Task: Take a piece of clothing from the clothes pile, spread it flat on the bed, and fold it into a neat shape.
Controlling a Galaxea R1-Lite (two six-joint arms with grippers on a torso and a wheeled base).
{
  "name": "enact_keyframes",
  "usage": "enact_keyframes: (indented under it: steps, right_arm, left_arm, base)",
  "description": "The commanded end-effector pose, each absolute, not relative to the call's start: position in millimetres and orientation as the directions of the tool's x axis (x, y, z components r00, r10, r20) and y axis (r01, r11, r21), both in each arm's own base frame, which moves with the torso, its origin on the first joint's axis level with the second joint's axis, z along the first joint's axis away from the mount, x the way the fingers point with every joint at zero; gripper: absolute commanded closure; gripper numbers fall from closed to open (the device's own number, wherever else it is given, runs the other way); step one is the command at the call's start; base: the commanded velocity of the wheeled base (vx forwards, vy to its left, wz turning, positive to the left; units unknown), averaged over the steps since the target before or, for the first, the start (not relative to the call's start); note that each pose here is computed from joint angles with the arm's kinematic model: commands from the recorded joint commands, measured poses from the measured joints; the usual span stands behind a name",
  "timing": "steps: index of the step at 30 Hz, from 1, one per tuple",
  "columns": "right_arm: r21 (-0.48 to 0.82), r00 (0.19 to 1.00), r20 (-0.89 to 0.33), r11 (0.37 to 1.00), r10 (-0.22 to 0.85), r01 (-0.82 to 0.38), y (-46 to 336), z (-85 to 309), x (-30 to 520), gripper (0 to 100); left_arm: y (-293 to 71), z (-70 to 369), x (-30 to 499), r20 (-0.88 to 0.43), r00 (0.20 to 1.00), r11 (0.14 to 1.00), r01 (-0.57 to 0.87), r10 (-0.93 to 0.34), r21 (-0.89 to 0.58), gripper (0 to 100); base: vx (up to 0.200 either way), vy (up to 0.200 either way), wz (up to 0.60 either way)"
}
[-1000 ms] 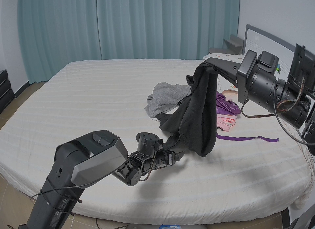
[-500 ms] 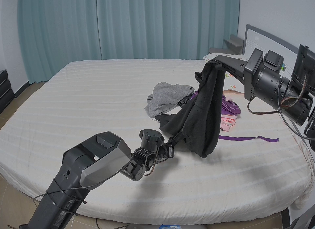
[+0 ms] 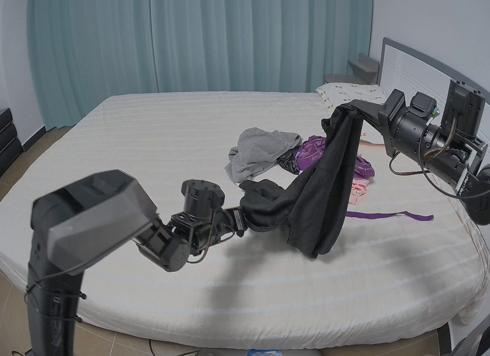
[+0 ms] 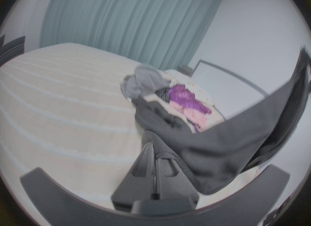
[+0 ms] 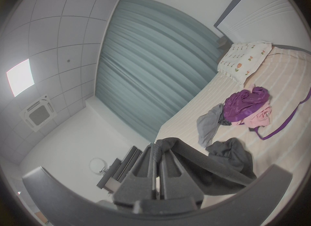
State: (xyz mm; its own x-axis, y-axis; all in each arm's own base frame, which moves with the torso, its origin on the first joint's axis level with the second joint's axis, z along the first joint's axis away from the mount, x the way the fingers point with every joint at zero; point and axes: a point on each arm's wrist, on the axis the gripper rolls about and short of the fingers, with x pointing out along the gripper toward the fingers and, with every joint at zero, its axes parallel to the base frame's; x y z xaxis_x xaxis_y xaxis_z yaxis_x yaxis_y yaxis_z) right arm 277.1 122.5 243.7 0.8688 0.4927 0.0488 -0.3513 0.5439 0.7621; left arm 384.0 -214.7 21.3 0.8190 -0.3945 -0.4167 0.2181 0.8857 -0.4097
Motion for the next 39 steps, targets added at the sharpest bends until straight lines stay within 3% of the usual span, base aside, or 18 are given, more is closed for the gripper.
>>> enact_keyframes:
  steps: [1, 6, 9, 19, 29, 39]
  right_arm:
    - [0.769, 0.944, 0.002, 0.603, 0.330, -0.212, 110, 214, 336, 100]
    - [0.756, 0.945, 0.205, 0.573, 0.253, -0.317, 103, 266, 327, 100]
    - [0.750, 0.937, 0.226, 0.566, 0.265, -0.341, 98, 276, 312, 100]
    - [0.781, 0.910, -0.109, 0.601, 0.399, -0.170, 93, 175, 295, 100]
    - [0.840, 0.884, -0.198, 0.538, 0.423, -0.069, 100, 146, 290, 100]
    - [0.831, 0.874, -0.261, 0.556, 0.411, -0.014, 97, 130, 281, 100]
  left_arm:
    - [-160, 140, 358, -0.200, 0.943, 0.861, 0.139, -0.266, -0.489, 100]
    - [-142, 181, 347, -0.090, 0.976, 0.852, 0.125, -0.196, -0.508, 100]
    - [-134, 191, 339, -0.068, 0.980, 0.843, 0.126, -0.188, -0.524, 100]
    - [-143, 120, 316, -0.194, 0.954, 0.824, 0.083, -0.229, -0.561, 100]
    - [-148, 83, 303, -0.303, 0.922, 0.809, 0.018, -0.241, -0.587, 100]
    - [-142, 69, 287, -0.371, 0.897, 0.805, -0.030, -0.239, -0.592, 100]
  base:
    - [0.000, 0.000, 0.00]
    - [0.000, 0.000, 0.00]
    - [0.000, 0.000, 0.00]
    - [0.000, 0.000, 0.00]
    - [0.000, 0.000, 0.00]
    - [0.000, 0.000, 0.00]
